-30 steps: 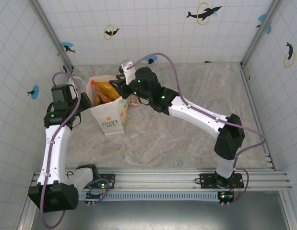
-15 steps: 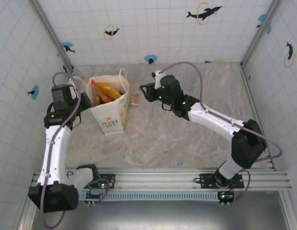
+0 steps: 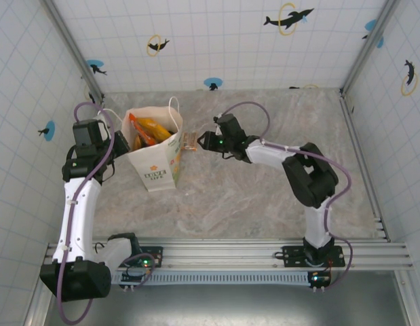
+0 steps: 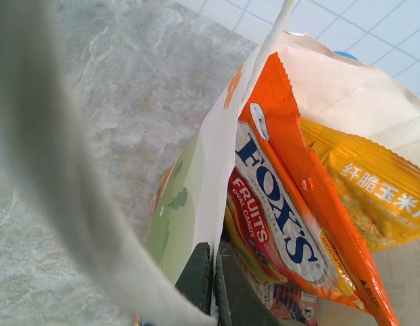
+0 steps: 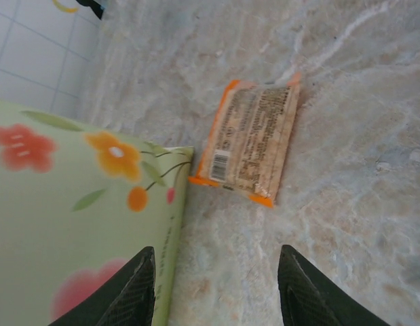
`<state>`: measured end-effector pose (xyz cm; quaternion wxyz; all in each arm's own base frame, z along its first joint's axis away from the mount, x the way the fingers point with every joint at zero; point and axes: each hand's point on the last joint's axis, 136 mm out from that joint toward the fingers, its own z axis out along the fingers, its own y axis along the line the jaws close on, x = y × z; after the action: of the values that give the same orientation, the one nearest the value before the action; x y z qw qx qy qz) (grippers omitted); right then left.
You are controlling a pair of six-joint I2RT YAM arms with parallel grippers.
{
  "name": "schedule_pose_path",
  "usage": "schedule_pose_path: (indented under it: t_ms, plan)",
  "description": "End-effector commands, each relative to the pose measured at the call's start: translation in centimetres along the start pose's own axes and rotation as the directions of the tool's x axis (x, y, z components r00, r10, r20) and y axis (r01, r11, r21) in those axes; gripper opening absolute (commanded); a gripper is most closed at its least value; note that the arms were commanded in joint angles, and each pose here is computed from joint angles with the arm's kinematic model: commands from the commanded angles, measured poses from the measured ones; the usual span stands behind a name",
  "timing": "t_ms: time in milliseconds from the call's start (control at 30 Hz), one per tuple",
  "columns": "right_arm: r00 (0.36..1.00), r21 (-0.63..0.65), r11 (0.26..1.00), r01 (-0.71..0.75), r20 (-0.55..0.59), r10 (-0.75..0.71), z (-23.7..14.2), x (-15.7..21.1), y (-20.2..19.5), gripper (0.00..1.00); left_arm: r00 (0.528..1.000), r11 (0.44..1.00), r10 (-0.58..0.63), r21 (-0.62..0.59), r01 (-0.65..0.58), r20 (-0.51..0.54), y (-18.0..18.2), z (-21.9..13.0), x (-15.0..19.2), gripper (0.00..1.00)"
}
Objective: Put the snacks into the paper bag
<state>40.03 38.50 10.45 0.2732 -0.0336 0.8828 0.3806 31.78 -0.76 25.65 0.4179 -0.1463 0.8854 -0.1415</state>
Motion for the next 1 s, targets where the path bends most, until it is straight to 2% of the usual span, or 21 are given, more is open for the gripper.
schedule_pose_path:
  t_ms: [0,333,500,767,967]
  plan:
    - [0.997,-0.131,0.991,-0.016,0.071,0.025,1.2,-3.6,1.9,0.49,1.0,1.0,0.005,-0.002,-0.005,-0.013,0.1,0.2,0.5,0.07]
    - [0.995,-0.147,0.988,-0.053,0.074,0.064,7.3,-5.7,-2.0,0.49,1.0,1.0,-0.001,-0.008,0.001,-0.016,0.2,0.4,0.4,0.07]
    - [0.997,-0.172,0.984,-0.038,0.063,0.049,9.5,-6.2,-2.5,0.5,1.0,1.0,-0.003,-0.011,0.003,-0.02,0.2,0.6,0.4,0.07]
    - [0.998,-0.163,0.985,-0.05,0.039,0.057,12.3,-6.0,-3.9,0.51,1.0,1.0,-0.01,-0.009,0.01,-0.018,0.2,0.7,0.4,0.07]
    - [0.998,-0.193,0.979,-0.061,-0.047,0.053,13.0,-3.9,-3.4,0.49,1.0,1.0,-0.007,-0.022,0.007,-0.017,0.4,0.7,0.3,0.07]
